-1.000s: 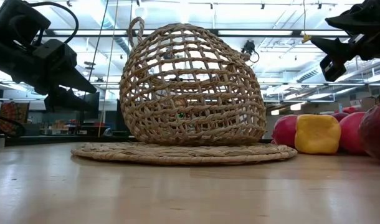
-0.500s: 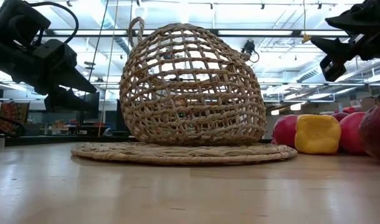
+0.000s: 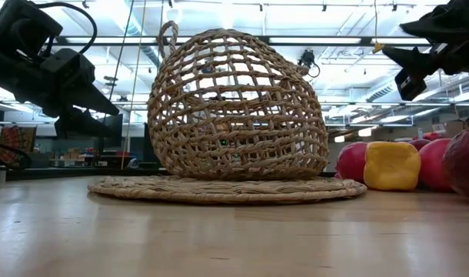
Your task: Build produce basket
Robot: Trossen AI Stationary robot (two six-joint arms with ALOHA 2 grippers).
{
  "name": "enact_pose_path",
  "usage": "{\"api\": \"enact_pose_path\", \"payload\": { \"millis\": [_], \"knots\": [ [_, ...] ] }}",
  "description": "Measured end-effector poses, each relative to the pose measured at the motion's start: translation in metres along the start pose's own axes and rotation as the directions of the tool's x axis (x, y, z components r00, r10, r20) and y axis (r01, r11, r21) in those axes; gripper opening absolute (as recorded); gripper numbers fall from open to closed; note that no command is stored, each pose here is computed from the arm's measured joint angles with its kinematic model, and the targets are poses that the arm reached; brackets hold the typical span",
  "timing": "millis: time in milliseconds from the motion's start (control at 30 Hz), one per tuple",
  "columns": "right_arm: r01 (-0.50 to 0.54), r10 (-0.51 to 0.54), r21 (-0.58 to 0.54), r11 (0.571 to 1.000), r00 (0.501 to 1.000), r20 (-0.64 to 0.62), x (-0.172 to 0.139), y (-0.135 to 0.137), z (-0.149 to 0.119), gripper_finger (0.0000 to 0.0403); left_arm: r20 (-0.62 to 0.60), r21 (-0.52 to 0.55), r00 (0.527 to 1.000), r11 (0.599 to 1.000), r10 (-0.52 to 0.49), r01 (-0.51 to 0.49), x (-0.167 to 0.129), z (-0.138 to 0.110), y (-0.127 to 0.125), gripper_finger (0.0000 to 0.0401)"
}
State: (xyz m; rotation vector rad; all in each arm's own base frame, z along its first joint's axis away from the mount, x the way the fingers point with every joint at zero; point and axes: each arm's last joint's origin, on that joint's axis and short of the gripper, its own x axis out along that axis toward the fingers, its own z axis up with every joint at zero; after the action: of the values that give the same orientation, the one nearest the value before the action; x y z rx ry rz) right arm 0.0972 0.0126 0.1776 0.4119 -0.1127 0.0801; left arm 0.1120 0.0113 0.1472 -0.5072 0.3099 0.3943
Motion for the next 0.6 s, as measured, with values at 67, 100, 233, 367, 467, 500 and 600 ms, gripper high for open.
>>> {"api": "enact_pose_path", "payload": {
  "millis": [67,100,233,367,467,500,600],
  "knots": [
    [0.093,-0.093,0.007,0.996,0.992,0.087,0.0,-0.002,0.006,0.018,0.0,0.0,1.0,1.0,-0.001,0.001,0.0,0.0,0.0,0.0357],
    [0.131,-0.134,0.032,0.991,0.979,0.153,-0.001,-0.002,0.011,0.018,0.0,0.0,1.0,1.0,0.0,0.0,0.0,0.0,0.0,0.0357],
    [0.233,-0.307,0.221,0.947,0.857,0.414,-0.007,-0.003,0.032,0.018,0.0,0.0,1.0,1.0,0.0,0.0,0.0,0.0,0.0,0.0357],
    [0.276,-0.389,0.286,0.918,0.771,0.504,-0.012,-0.005,0.04,0.0179,0.0,0.0,1.0,1.0,-0.001,0.001,0.0,0.0,0.0,0.0357],
    [0.254,-0.381,0.3,0.919,0.768,0.516,-0.012,-0.004,0.042,0.0179,0.0,0.0,1.0,1.0,0.0,0.0,0.0,0.0,0.0,0.0357],
    [0.237,-0.371,0.307,0.922,0.771,0.518,-0.012,-0.004,0.042,0.0179,0.0,0.0,1.0,1.0,0.0,0.0,0.0,0.0,0.0,0.0357],
    [0.144,-0.311,0.331,0.933,0.786,0.534,-0.013,-0.001,0.044,0.0179,0.0,0.0,1.0,1.0,0.0,0.0,0.0,0.0,0.0,0.0357]
  ]
}}
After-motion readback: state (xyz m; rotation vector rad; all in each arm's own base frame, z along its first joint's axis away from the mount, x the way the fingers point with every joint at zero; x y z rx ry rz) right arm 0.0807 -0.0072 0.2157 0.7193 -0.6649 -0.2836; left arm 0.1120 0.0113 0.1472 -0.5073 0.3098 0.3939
